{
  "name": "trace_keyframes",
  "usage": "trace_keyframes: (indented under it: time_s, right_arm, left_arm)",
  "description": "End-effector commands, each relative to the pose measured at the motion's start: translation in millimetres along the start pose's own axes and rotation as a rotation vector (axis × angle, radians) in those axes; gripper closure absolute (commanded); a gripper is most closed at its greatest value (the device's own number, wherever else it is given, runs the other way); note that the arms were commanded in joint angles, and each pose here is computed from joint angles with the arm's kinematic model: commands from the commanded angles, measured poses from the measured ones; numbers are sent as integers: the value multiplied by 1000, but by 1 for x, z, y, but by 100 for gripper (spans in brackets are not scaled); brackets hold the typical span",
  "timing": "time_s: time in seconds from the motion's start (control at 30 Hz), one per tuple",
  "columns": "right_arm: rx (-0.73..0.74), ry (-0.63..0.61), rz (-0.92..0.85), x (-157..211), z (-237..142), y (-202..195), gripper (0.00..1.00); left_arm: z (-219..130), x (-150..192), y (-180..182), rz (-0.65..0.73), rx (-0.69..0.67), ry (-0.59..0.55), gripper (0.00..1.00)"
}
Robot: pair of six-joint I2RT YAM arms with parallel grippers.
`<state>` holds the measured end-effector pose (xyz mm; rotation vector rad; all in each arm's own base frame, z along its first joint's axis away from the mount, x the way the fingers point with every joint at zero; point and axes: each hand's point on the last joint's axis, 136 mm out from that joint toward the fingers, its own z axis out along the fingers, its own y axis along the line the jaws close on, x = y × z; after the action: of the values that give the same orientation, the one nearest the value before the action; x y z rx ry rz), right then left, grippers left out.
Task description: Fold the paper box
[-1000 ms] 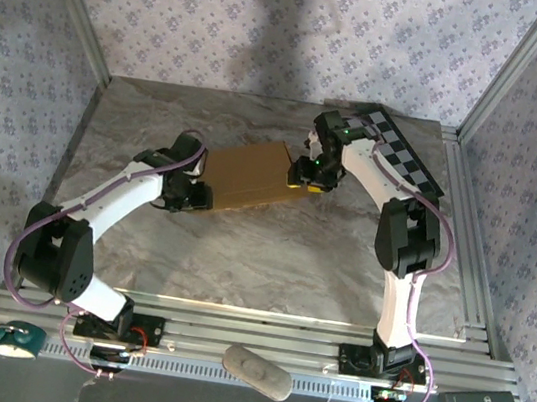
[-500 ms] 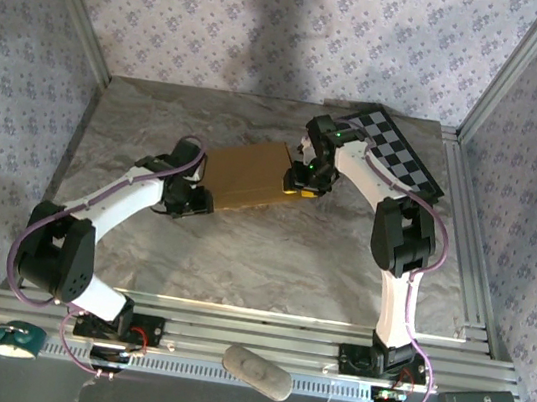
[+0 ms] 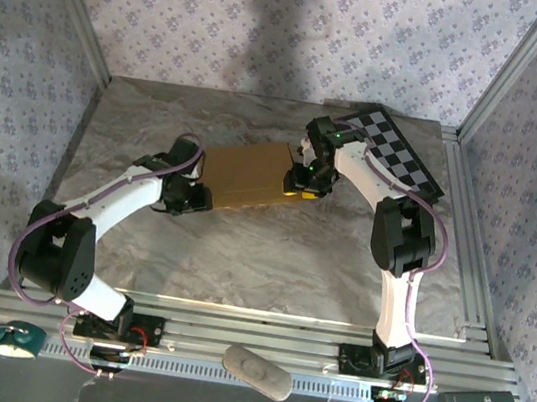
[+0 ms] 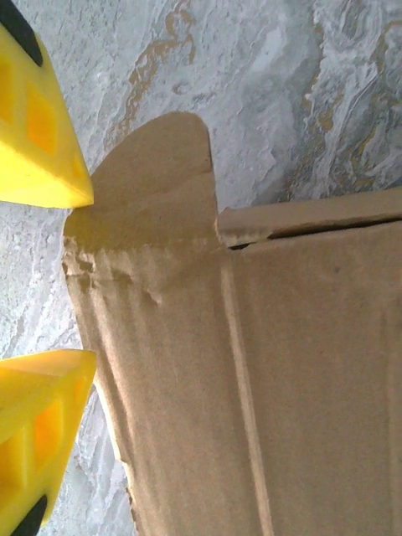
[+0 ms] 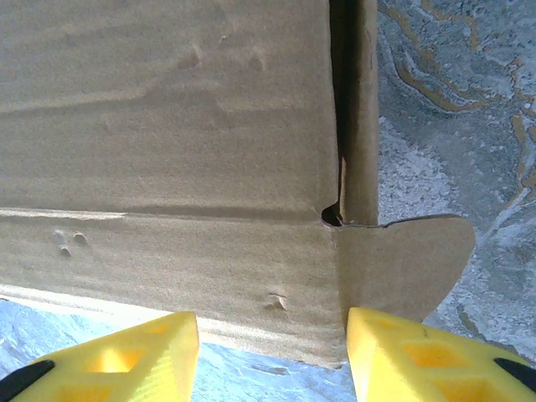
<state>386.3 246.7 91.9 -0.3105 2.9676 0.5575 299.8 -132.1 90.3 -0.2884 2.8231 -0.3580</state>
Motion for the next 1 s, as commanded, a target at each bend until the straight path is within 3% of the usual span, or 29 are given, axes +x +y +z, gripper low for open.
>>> trace_keyframes:
  time_s: [0.0, 0.2, 0.6, 0.97]
  right_arm:
    - [11, 49, -3, 11, 6, -3, 49]
    - [8, 44, -3, 8, 3, -3, 49]
    - [17, 42, -6, 5, 0, -4, 46]
    - [4, 48, -10, 2, 2, -4, 44]
  left_arm:
    - [-23, -14, -9, 16, 46, -55, 51]
    - [-39, -13, -1, 25, -3, -14, 51]
    - [7, -26, -1, 49, -14, 44, 52]
    - [15, -42, -18, 24, 35, 15, 59]
